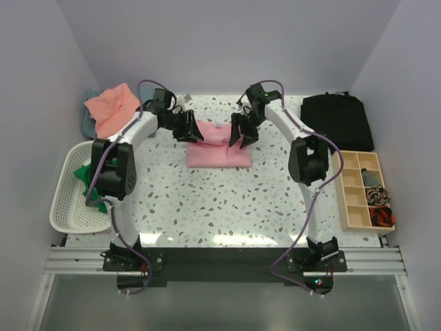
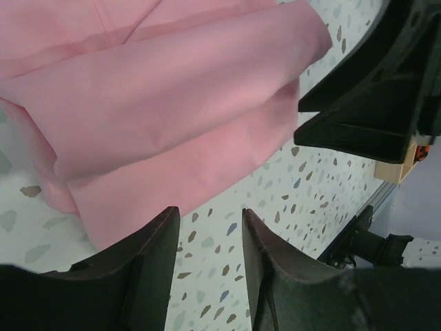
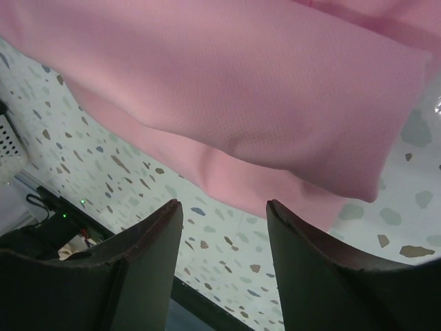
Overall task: Fold and stack the t-shirts
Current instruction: Smooth out wrinkles on the folded tshirt
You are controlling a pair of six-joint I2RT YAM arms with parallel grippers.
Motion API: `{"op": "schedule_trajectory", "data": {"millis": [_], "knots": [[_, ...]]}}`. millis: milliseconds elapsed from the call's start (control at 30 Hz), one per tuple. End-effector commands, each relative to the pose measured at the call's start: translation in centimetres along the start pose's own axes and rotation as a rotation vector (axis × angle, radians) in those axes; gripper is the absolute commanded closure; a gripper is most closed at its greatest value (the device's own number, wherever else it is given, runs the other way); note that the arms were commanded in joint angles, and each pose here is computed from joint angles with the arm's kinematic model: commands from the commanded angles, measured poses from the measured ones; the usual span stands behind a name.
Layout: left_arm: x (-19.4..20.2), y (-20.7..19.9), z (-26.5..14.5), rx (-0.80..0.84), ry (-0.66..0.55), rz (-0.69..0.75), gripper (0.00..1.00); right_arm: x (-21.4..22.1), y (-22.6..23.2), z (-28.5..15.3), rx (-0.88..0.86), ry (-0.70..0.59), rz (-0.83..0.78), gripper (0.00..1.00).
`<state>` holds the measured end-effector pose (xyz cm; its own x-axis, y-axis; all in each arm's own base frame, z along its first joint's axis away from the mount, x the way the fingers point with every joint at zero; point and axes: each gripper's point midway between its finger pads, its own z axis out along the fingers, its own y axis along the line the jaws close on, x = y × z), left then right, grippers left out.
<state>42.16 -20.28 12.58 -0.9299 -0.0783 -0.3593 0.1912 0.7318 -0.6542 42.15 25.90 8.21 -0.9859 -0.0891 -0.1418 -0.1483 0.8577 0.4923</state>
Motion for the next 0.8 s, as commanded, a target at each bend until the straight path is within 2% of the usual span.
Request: {"op": "schedule_trajectory", "data": {"millis": [0, 267, 533, 767], "knots": [[-1.4, 2.1, 2.4, -0.016, 0.004, 0.004, 0.54, -2.4, -0.1, -1.1, 0.026, -0.065, -0.043, 0.44], [-5.0, 5.1, 6.8, -0.061, 0.001, 0.001, 0.53, -6.3, -2.4, 0.2, 0.032, -0.148, -0.005, 0.44], [-12.7, 5.9, 5.9, -0.07, -0.224, 0.031, 0.48, -11.6, -3.2, 0.8, -0.004, -0.31, 0.002, 0.43], [-14.5, 6.9, 5.9, -0.078, -0.282, 0.037, 0.44, -15.3, -3.9, 0.5, -0.004, -0.451, -0.002, 0.39]]}}
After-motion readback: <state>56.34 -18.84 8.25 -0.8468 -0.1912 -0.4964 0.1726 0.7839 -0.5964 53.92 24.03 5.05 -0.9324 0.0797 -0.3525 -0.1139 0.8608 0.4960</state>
